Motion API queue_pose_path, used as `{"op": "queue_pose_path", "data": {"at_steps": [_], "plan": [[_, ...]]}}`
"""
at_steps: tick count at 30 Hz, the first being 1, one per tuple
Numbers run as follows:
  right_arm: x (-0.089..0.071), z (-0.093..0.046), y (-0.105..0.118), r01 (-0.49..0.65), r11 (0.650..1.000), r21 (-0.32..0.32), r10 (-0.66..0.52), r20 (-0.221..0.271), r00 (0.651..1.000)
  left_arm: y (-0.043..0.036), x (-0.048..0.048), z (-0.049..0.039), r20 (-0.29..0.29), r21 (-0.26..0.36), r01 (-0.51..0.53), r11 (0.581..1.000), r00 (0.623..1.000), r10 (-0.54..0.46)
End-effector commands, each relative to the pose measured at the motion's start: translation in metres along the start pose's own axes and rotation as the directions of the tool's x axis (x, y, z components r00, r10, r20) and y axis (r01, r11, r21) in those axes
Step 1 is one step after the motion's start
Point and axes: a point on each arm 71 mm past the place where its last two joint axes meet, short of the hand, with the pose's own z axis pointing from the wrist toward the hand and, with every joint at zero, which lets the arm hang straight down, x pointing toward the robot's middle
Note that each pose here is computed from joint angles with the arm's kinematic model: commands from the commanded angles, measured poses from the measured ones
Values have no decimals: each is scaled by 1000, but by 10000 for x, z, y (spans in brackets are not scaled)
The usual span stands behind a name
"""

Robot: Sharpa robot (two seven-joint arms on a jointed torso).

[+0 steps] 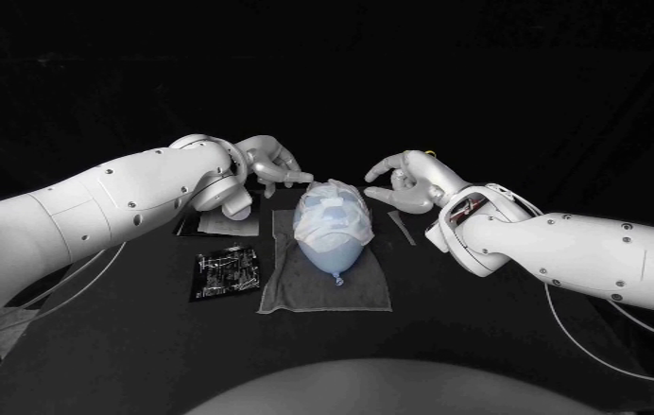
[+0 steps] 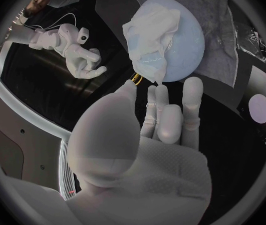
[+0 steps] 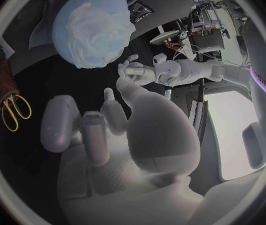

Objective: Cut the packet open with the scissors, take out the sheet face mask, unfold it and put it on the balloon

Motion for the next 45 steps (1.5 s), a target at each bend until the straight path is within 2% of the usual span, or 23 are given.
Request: {"op": "queue_pose_path", "data": {"at_steps": [1,9,18,30,45], "plan": [[-8,15,52,70,996,-57,-69,19,997,-39,50,1,-51,11,-43,999,998,44],[-1,28,66,73,996,-53,-72,18,997,-63,71,19,-47,8,-88,996,995,88],[-1,28,74,70,996,-50,-69,16,997,-48,53,43,-26,-20,-110,994,994,109],[1,30,85,62,997,-47,-61,14,998,-31,97,87,-61,-59,-146,988,988,142],[-5,33,81,59,997,-40,-58,16,998,-54,148,116,-93,-55,-158,986,984,152]]}}
